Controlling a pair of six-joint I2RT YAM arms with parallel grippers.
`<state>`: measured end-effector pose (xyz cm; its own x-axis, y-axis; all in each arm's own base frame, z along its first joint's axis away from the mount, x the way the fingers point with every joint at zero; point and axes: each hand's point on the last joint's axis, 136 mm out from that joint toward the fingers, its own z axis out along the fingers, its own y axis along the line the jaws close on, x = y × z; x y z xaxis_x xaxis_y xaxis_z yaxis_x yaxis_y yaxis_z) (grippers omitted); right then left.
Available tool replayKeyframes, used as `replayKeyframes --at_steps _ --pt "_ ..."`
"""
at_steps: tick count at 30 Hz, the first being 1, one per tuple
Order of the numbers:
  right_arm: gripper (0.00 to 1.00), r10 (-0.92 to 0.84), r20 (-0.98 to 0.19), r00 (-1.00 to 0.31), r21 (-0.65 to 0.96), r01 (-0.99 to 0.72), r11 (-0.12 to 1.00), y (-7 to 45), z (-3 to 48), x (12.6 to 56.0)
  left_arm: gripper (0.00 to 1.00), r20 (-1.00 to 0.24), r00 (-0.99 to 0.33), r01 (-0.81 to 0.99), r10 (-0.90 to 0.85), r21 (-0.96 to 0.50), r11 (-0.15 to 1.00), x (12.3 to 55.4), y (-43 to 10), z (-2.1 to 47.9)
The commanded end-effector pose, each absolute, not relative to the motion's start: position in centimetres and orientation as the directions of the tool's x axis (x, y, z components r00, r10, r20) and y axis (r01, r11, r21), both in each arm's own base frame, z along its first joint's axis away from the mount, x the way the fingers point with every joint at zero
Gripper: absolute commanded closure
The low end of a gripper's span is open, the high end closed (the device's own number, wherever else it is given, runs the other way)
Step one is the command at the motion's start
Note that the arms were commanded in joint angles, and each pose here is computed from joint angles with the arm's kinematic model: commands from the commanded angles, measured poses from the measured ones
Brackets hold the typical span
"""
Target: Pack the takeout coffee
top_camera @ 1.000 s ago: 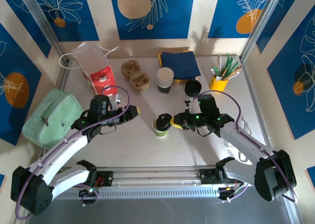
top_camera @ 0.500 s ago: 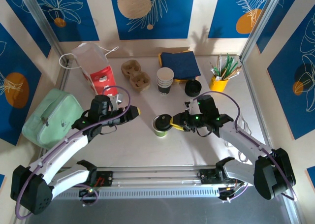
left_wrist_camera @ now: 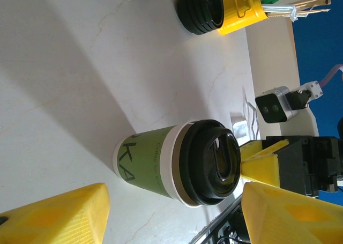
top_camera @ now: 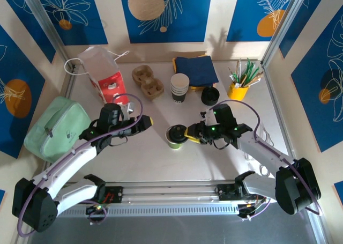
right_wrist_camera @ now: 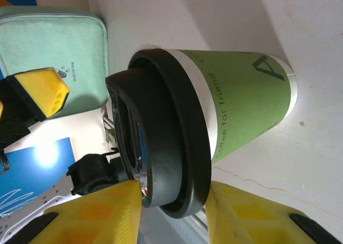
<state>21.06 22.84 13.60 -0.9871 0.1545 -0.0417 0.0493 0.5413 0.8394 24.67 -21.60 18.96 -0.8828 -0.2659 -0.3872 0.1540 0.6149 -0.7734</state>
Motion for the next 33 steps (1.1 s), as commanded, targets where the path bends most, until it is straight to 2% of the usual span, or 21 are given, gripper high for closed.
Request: replayKeyframes --at_steps 1,4,12,24,33 --pt "0.60 0.130 -0.053 -0.990 0.820 0.031 0.571 23.0 13.4 20.9 0.34 -0.399 -0.879 0.170 -0.262 -0.774 0.610 24.6 -21.9 18.9" --pt "0.55 0.121 -0.048 -0.991 0.809 0.032 0.587 23.1 13.3 20.8 0.34 -0.399 -0.878 0.166 -0.265 -0.771 0.615 24.6 -21.7 18.8" --pt "0.54 0.105 -0.077 -0.991 0.806 0.000 0.592 23.5 14.2 21.2 0.35 -0.390 -0.881 0.153 -0.266 -0.770 0.620 24.6 -21.7 18.1" --pt "0.50 0.068 -0.107 -0.992 0.751 -0.036 0.659 24.2 14.5 21.2 0.35 -0.397 -0.879 0.159 -0.262 -0.764 0.626 24.7 -21.7 18.3" --pt "0.49 0.048 -0.095 -0.994 0.734 -0.038 0.678 24.8 14.2 21.3 0.35 -0.399 -0.881 0.160 -0.256 -0.758 0.632 24.7 -21.6 18.3"
